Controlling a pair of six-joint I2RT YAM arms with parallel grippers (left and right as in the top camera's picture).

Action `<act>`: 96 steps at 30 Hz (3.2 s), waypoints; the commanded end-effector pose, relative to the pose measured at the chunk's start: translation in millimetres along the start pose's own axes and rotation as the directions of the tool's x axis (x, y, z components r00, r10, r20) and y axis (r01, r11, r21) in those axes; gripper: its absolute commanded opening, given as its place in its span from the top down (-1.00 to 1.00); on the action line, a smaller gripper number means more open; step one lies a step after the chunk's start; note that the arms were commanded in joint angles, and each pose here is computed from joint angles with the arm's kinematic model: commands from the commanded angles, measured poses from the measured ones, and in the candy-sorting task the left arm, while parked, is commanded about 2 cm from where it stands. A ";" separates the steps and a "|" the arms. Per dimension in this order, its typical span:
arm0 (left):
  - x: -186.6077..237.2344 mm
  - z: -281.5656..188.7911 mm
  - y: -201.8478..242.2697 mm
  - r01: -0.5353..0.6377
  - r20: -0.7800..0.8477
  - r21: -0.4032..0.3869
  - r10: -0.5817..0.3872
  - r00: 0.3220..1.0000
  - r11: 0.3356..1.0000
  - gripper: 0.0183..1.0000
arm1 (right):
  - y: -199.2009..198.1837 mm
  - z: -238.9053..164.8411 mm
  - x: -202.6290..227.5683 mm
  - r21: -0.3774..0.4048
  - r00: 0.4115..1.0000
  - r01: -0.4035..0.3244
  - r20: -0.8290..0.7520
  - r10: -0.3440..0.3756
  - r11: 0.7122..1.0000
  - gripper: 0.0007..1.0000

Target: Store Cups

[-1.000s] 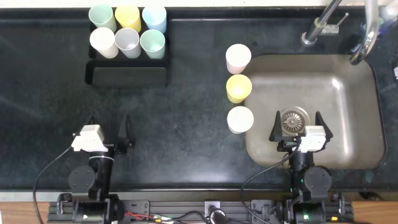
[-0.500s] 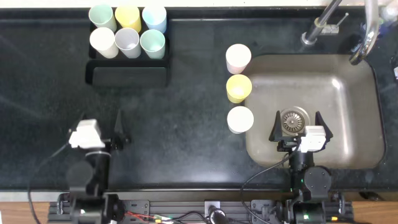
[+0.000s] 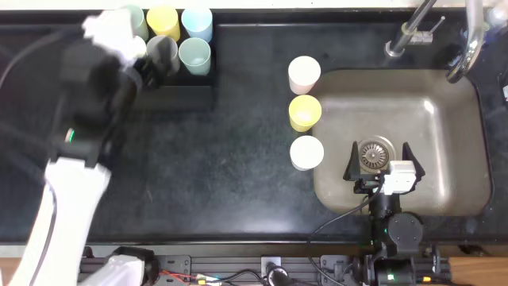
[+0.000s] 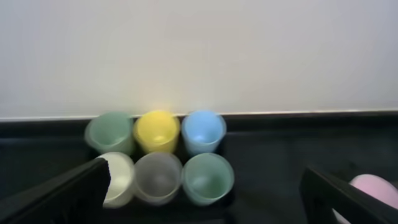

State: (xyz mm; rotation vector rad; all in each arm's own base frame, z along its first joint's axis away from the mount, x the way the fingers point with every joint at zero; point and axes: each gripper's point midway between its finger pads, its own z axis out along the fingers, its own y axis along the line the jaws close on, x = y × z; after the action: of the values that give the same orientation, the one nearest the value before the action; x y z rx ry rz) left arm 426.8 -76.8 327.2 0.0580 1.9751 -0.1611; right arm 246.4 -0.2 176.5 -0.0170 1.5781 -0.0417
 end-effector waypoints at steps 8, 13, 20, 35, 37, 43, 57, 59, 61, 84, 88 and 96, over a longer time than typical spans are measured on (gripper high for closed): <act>30.6 82.8 -148.9 0.166 -0.239 0.110 -0.136 0.961 0.980 -1.00 | 1.3 0.5 4.0 -0.007 1.000 -0.006 -0.002 0.006 1.000 -1.00; 65.0 91.1 -183.2 0.133 -0.345 0.034 -0.113 0.932 0.991 -1.00 | 1.2 0.5 4.0 -0.006 1.000 -0.006 -0.002 0.006 1.000 -0.99; 96.0 106.3 -220.2 0.115 -0.466 0.033 -0.086 0.881 0.993 -1.00 | 1.2 0.5 4.0 -0.006 1.000 -0.006 -0.002 0.006 1.000 -1.00; 171.4 137.2 -242.0 0.111 -0.608 -0.013 -0.096 0.788 0.994 -1.00 | 1.2 0.5 4.0 -0.006 1.000 -0.006 -0.002 0.006 1.000 -1.00; 177.4 141.3 -242.3 0.105 -0.612 -0.017 -0.094 0.786 0.994 -1.00 | 1.2 0.5 4.1 -0.006 1.000 -0.006 -0.002 0.006 1.000 -1.00; 189.3 154.3 -245.2 0.105 -0.610 -0.018 -0.094 0.787 0.994 -0.92 | 1.2 0.5 4.0 -0.006 1.000 -0.006 -0.002 0.006 1.000 -1.00; 202.2 164.3 -242.8 0.091 -0.613 -0.034 -0.092 0.785 0.995 -0.21 | 1.3 0.5 4.0 -0.007 1.000 -0.006 -0.002 0.006 1.000 -0.99; 201.2 165.2 -242.8 0.093 -0.610 -0.033 -0.094 0.787 0.995 0.08 | 1.2 0.5 4.0 -0.006 1.000 -0.006 -0.002 0.006 1.000 -1.00; 200.8 165.6 -242.7 0.094 -0.609 -0.033 -0.095 0.788 0.995 0.37 | 1.2 0.5 4.0 -0.006 1.000 -0.006 -0.002 0.006 1.000 -1.00; 46.7 79.9 -164.7 -0.007 -0.317 -0.230 -0.068 0.946 0.973 0.97 | 1.2 0.5 4.1 -0.006 1.000 -0.006 -0.002 0.006 1.000 -0.99; 0.6 37.1 -102.8 0.044 -0.250 -0.328 -0.131 0.959 0.944 0.96 | 1.3 0.5 4.0 -0.007 1.000 -0.006 -0.002 0.006 1.000 -1.00; -23.8 -37.3 46.3 0.319 -0.114 -0.586 -0.465 0.878 0.745 0.96 | 1.2 0.5 4.0 -0.006 1.000 -0.006 -0.002 0.006 1.000 -1.00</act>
State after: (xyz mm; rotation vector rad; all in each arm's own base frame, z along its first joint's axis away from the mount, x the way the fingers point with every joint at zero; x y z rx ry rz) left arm 414.2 -58.8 360.0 -0.5673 2.2422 0.1592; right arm 246.4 -0.3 176.4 -0.0149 1.5785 -0.0402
